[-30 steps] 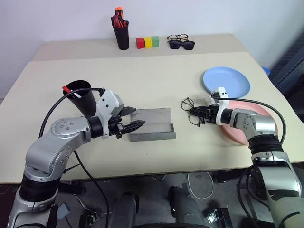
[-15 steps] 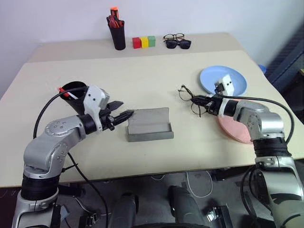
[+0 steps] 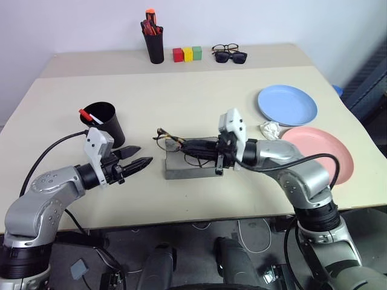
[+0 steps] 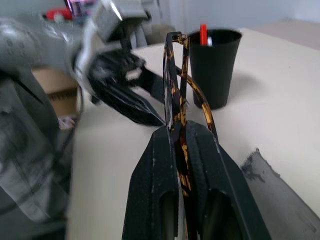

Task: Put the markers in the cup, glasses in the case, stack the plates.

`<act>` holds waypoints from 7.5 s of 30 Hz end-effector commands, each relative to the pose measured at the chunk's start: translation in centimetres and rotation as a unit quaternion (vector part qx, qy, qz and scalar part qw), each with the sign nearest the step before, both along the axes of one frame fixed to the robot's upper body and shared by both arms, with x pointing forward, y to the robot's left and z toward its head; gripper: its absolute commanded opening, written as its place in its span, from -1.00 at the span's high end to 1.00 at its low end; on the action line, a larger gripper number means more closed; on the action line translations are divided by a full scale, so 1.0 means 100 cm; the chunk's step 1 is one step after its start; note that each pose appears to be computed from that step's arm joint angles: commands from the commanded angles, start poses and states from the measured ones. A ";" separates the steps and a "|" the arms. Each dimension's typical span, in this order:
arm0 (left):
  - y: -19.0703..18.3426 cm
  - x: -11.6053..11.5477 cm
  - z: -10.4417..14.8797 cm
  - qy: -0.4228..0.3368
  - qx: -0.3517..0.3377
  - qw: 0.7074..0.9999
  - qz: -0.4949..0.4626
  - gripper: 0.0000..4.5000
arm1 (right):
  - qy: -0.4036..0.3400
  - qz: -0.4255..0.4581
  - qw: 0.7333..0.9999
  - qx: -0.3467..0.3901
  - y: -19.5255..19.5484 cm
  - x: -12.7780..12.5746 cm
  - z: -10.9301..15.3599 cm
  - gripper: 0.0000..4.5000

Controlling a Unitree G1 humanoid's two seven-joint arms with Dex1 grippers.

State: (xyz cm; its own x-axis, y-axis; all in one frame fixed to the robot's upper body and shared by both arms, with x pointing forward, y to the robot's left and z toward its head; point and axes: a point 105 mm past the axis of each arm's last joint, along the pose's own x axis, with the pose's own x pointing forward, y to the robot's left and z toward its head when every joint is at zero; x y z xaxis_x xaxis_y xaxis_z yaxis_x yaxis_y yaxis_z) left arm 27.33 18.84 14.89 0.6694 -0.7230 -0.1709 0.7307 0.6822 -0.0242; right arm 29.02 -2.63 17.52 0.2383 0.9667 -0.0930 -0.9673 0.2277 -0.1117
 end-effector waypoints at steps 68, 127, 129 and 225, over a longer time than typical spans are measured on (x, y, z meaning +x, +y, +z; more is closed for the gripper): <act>-0.129 0.149 0.019 -0.088 0.298 0.932 -0.188 0.99 | 0.017 -0.403 0.913 -0.064 -0.156 -0.122 -0.034 -0.84; -0.164 0.031 0.045 -0.106 0.090 0.906 -0.399 -1.00 | 0.043 -0.524 0.845 -0.102 -0.265 -0.010 -0.088 0.67; -0.165 0.029 0.043 -0.105 0.088 0.907 -0.398 -1.00 | 0.036 -0.526 0.842 -0.116 -0.267 -0.009 -0.089 0.98; -0.123 0.043 0.033 -0.081 0.061 0.981 -0.163 -1.00 | 0.032 -0.444 0.891 0.085 -0.224 0.113 -0.013 0.98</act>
State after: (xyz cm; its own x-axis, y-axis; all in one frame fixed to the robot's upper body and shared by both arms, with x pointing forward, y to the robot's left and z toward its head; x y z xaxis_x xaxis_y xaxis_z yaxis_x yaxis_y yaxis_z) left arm 31.80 6.66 17.18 0.4343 -0.8752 -0.2129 0.8997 0.4100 0.1499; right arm 40.57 -25.38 13.81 0.9235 0.3729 -0.0896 -0.3702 0.9278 0.0456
